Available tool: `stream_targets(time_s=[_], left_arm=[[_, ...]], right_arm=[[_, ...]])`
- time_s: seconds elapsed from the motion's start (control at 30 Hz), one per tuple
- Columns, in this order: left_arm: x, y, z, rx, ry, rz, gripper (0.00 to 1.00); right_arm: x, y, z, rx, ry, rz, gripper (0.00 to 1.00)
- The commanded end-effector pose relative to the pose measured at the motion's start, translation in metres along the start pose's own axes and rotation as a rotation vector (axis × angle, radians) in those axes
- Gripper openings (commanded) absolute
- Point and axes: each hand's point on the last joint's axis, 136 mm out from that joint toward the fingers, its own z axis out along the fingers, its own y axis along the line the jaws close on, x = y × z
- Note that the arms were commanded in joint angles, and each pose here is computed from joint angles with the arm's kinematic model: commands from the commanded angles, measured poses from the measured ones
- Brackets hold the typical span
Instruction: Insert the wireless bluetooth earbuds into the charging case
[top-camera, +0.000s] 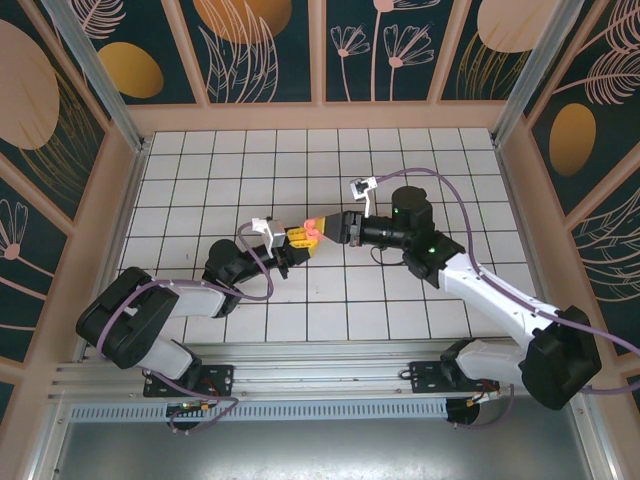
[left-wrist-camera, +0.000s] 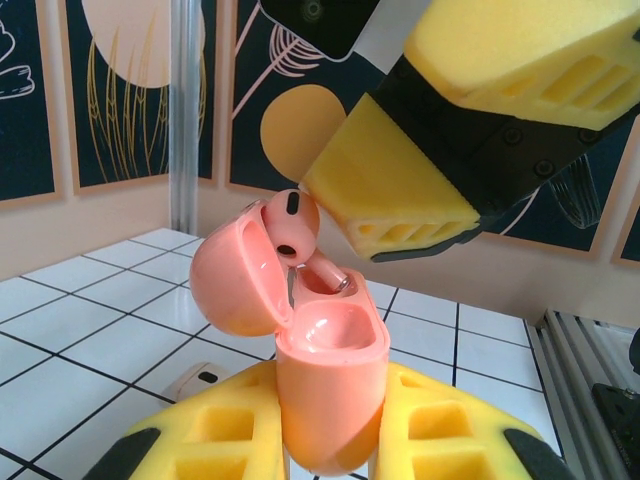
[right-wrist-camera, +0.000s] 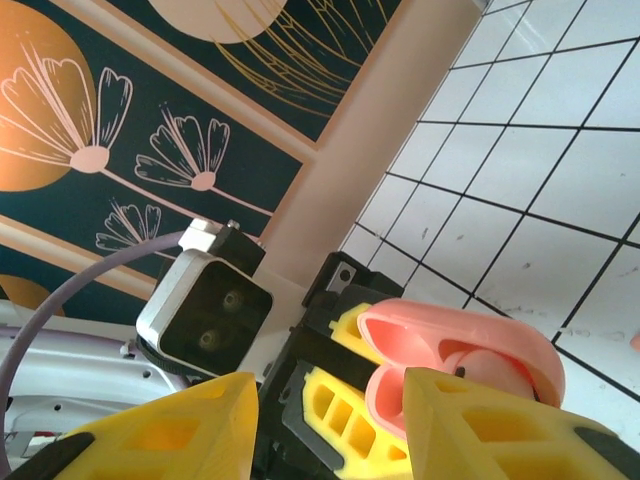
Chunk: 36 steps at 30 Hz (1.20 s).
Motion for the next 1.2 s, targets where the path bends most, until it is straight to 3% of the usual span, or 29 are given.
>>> stream_targets(time_s=[0.0,0.57,0.93,1.17], left_arm=[[-0.021,-0.008,0.004,0.042,-0.061,0.053,0.02],[-0.026,-0.004,0.004,0.024,-0.088,0.028,0.02],[-0.012,0.024,-0.002,-0.125,-0.018,-0.025,0.03],[-0.013,0.057,-0.023,-0.199,-0.016,-0.115,0.03]], right_arm=[[-0.005,0.021,-0.007,-0.037,-0.003,-0.053,0.42],[-0.013,0.037,-0.018,-0.050,-0.019,-0.103,0.40],[-0.026,0.028,-0.020,0.040,-0.042,-0.095,0.42],[-0.028,0.010,-0.012,0.140,-0.028,-0.065,0.42]])
